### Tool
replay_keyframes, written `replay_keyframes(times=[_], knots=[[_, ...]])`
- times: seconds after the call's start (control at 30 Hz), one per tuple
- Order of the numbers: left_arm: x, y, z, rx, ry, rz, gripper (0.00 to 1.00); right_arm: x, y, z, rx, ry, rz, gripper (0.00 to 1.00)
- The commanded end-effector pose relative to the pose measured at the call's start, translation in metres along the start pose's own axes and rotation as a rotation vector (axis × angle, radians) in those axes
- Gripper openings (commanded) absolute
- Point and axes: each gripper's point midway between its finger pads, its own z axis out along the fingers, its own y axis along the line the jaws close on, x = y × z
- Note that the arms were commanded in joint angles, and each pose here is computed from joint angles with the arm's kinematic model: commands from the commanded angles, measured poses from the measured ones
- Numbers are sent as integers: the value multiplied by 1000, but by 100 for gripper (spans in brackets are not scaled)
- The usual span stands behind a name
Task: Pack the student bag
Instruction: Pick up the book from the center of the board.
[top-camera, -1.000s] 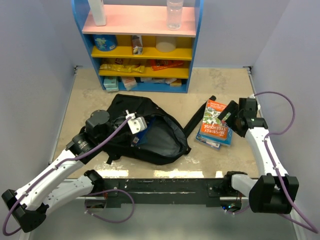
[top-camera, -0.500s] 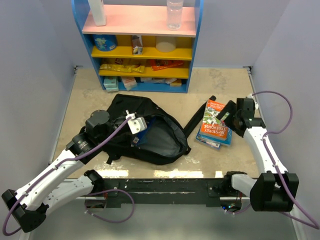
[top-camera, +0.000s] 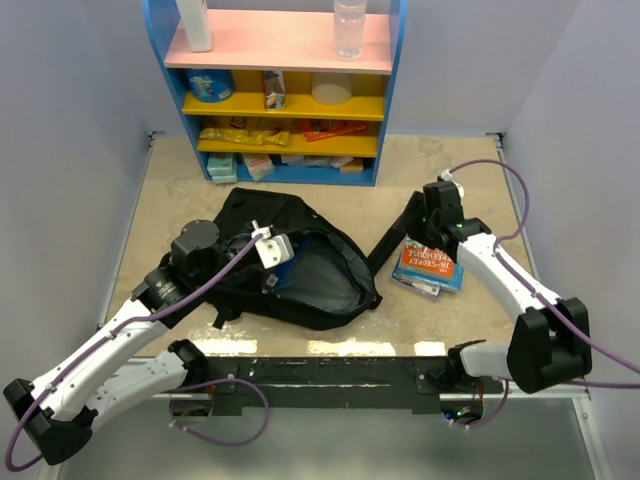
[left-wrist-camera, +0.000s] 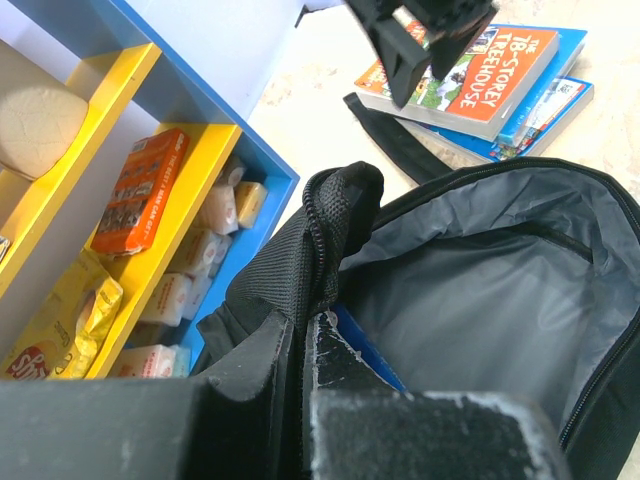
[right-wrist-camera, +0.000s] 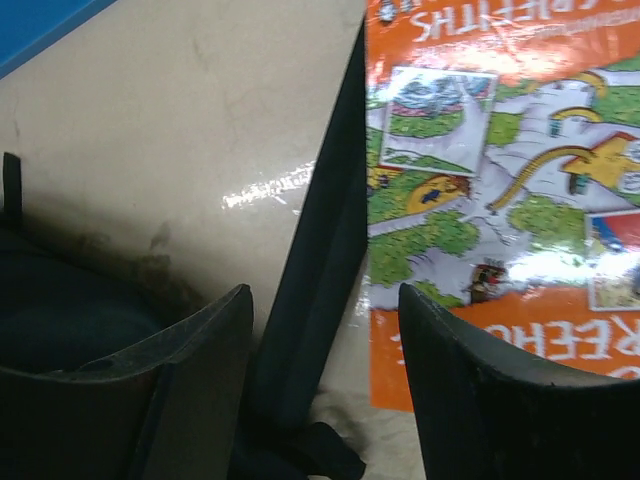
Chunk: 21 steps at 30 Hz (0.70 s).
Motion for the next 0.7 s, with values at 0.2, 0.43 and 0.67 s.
replay_keyframes(times=[0.2, 0.43, 0.67], knots=[[-54, 25, -9, -79, -182, 63, 0, -3, 33, 39, -22, -10, 37, 32], [-52, 25, -10, -81, -180, 63, 0, 5, 39, 47, 18, 3, 4, 31], [-52, 24, -13, -86, -187, 66, 0, 3, 20, 44, 86, -1, -3, 30]])
